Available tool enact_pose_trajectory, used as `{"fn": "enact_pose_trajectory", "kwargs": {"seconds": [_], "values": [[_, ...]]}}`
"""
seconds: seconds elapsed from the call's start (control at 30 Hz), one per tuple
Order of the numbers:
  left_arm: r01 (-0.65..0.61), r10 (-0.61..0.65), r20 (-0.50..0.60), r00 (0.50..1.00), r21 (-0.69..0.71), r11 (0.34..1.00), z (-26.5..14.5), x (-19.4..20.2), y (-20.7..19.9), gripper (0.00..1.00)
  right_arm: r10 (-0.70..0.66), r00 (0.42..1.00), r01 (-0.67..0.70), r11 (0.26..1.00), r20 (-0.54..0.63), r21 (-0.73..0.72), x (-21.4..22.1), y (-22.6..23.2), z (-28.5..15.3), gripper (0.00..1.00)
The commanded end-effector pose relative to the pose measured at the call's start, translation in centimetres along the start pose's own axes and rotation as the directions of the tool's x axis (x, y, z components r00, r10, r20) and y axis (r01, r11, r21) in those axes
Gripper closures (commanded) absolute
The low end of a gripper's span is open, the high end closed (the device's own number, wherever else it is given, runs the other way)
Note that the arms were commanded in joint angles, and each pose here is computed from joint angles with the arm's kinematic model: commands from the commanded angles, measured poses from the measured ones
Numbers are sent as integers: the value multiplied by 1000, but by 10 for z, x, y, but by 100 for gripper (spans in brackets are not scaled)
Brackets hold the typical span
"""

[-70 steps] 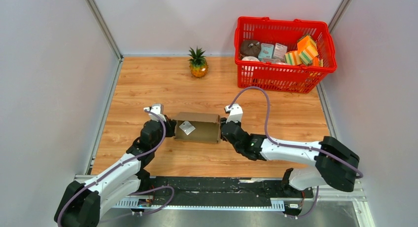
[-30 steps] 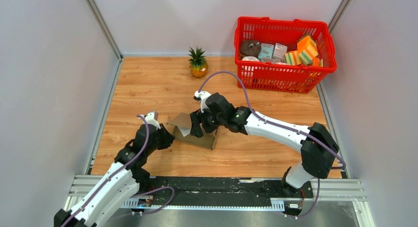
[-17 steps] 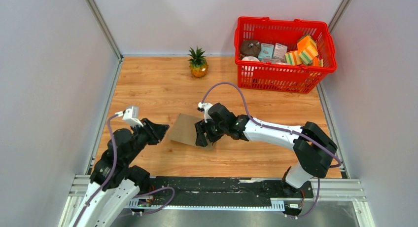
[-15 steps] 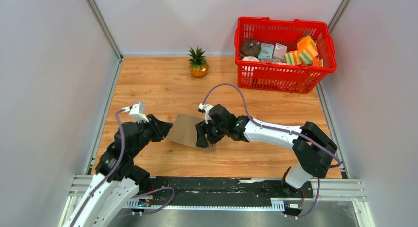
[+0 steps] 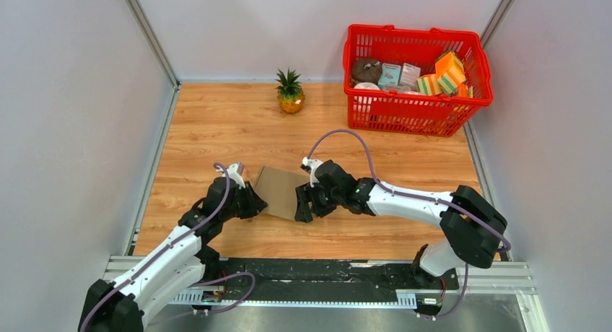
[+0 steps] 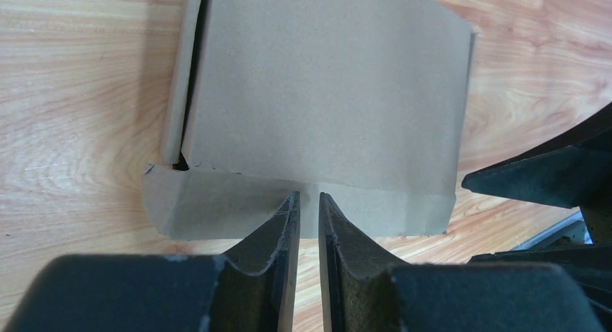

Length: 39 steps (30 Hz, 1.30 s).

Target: Fold the paper box

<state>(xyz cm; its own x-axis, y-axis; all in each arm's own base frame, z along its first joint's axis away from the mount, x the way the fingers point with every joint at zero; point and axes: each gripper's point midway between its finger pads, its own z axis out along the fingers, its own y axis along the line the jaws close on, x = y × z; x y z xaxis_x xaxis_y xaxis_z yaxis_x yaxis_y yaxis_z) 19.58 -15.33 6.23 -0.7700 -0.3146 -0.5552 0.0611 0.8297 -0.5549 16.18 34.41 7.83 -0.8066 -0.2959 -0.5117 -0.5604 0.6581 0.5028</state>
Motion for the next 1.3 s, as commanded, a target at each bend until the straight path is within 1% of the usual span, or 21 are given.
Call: {"fn": "enact_pose_trajectory", "kwargs": {"seconds": [0.0, 0.07, 0.17, 0.3, 0.43, 0.47, 0.5, 0.53, 0.57, 0.63, 0.67, 0.7, 0.73, 0.83, 0.9, 0.93, 0.97, 1.03, 1.07, 1.13, 1.27], "values": [[-15, 9, 112, 994, 57, 998, -6, -21, -13, 77, -1, 998, 1, 1000, 60, 8, -9, 3, -12, 31], [-8, 3, 119, 993, 38, 999, -4, -19, -6, 76, -3, 999, 2, 1000, 52, 27, -8, -1, -12, 31], [-8, 6, 86, 996, 22, 1000, -1, -13, -2, 75, -14, 999, 11, 998, 47, 67, -10, -6, -16, 31], [-32, 32, 52, 998, -1, 999, 3, -10, 0, 75, 1, 995, -14, 991, 101, 133, -26, -14, -27, 29], [-36, 37, 89, 995, -9, 999, -1, -20, -1, 76, 163, 980, -185, 957, 116, 222, -34, -44, -25, 29], [-51, 55, 86, 995, -53, 997, -4, -20, 7, 76, 202, 972, -225, 947, 121, 228, -38, -53, -25, 30], [-59, 66, 100, 993, -64, 996, -8, -24, 6, 75, 233, 968, -249, 941, 94, 230, -33, -58, -18, 30], [-71, 77, 140, 987, -47, 996, -17, -37, -3, 75, 241, 965, -258, 941, 99, 219, -37, -59, -14, 31], [-86, 98, 155, 983, -79, 993, -22, -41, 1, 74, 238, 967, -253, 945, 94, 209, -38, -59, -10, 32], [-107, 119, 210, 971, -71, 992, -36, -59, -10, 68, 237, 968, -248, 954, 83, 170, -40, -54, 0, 34], [-124, 144, 209, 967, -105, 987, -41, -62, -6, 64, 243, 966, -255, 954, 86, 159, -42, -54, 2, 35], [-124, 149, 220, 964, -125, 984, -45, -67, -5, 55, 250, 965, -259, 954, 78, 152, -41, -54, 5, 36], [-120, 152, 228, 962, -149, 982, -48, -74, -5, 51, 255, 963, -265, 954, 85, 141, -44, -53, 7, 40], [-97, 139, 198, 970, -210, 973, -45, -79, 8, 47, 288, 954, -297, 945, 83, 134, -40, -59, 12, 47], [-70, 108, 188, 976, -196, 978, -39, -81, 9, 47, 311, 948, -317, 941, 72, 116, -36, -61, 14, 51], [-47, 84, 173, 981, -205, 978, -34, -79, 16, 47, 322, 944, -328, 938, 68, 115, -30, -65, 15, 58], [-42, 72, 175, 982, -170, 985, -30, -80, 10, 47, 331, 941, -337, 935, 73, 109, -29, -67, 14, 60], [-26, 57, 172, 983, -175, 984, -25, -79, 16, 47, 347, 935, -353, 932, 76, 80, -27, -69, 15, 66], [-28, 55, 178, 982, -151, 988, -23, -80, 13, 47, 364, 929, -369, 925, 71, 84, -20, -75, 14, 67], [-21, 42, 160, 986, -134, 991, -19, -76, 14, 46, 385, 920, -389, 920, 74, 54, -20, -77, 15, 75], [-23, 39, 149, 988, -111, 994, -18, -73, 14, 46, 418, 906, -422, 904, 66, 67, -6, -92, 12, 77]]}}
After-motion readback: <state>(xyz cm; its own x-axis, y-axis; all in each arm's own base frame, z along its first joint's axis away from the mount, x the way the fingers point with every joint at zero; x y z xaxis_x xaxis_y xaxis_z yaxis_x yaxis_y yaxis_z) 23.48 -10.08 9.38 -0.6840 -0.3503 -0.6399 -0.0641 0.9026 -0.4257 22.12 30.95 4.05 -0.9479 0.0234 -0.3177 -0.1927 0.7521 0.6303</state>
